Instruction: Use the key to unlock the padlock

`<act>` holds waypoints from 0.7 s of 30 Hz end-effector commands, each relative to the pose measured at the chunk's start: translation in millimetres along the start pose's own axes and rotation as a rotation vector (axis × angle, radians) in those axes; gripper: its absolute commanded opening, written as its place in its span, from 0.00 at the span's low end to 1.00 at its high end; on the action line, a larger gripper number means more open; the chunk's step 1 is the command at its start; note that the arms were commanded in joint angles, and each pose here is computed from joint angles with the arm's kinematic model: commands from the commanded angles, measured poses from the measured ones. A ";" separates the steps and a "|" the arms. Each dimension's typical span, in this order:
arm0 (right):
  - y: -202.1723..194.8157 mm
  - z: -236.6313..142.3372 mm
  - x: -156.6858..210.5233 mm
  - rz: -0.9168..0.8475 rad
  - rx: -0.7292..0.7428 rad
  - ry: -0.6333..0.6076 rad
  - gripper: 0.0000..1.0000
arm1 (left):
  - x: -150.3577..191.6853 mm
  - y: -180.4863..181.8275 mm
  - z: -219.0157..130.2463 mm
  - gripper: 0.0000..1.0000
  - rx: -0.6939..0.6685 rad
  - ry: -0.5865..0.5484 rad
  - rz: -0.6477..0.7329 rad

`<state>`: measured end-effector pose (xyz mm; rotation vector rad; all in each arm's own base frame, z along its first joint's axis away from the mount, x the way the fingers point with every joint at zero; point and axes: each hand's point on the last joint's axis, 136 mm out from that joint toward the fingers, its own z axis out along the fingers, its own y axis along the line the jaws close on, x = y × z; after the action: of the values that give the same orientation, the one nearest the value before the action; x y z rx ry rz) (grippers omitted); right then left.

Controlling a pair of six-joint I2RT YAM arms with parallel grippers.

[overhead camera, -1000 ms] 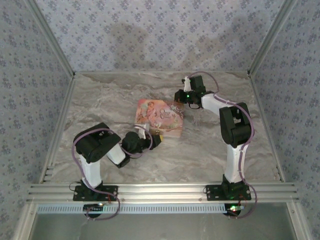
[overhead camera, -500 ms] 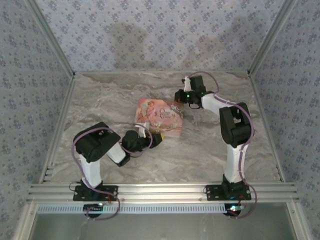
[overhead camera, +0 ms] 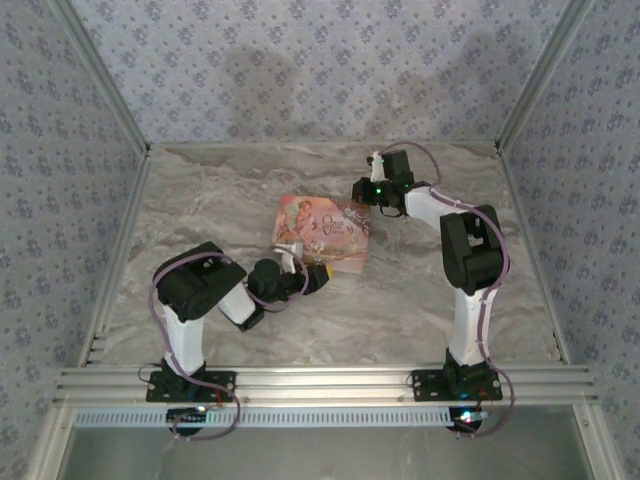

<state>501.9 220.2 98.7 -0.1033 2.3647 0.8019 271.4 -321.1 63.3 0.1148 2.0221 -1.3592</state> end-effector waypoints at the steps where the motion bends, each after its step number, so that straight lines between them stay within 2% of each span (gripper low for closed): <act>1: 10.7 -0.6 18.6 0.025 -0.029 0.061 0.00 | 12.1 -7.4 5.5 0.49 0.037 0.044 -0.031; 14: 11.9 -3.0 17.5 0.024 -0.034 0.061 0.00 | 3.6 8.2 -1.6 0.45 -0.047 -0.024 -0.026; 21: 13.0 -3.4 16.2 0.026 -0.038 0.059 0.00 | 4.2 19.6 -11.8 0.40 -0.087 -0.039 -0.040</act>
<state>498.4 224.6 98.8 -0.1132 2.3714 0.8293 270.9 -315.5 59.7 0.0654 2.0171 -1.3218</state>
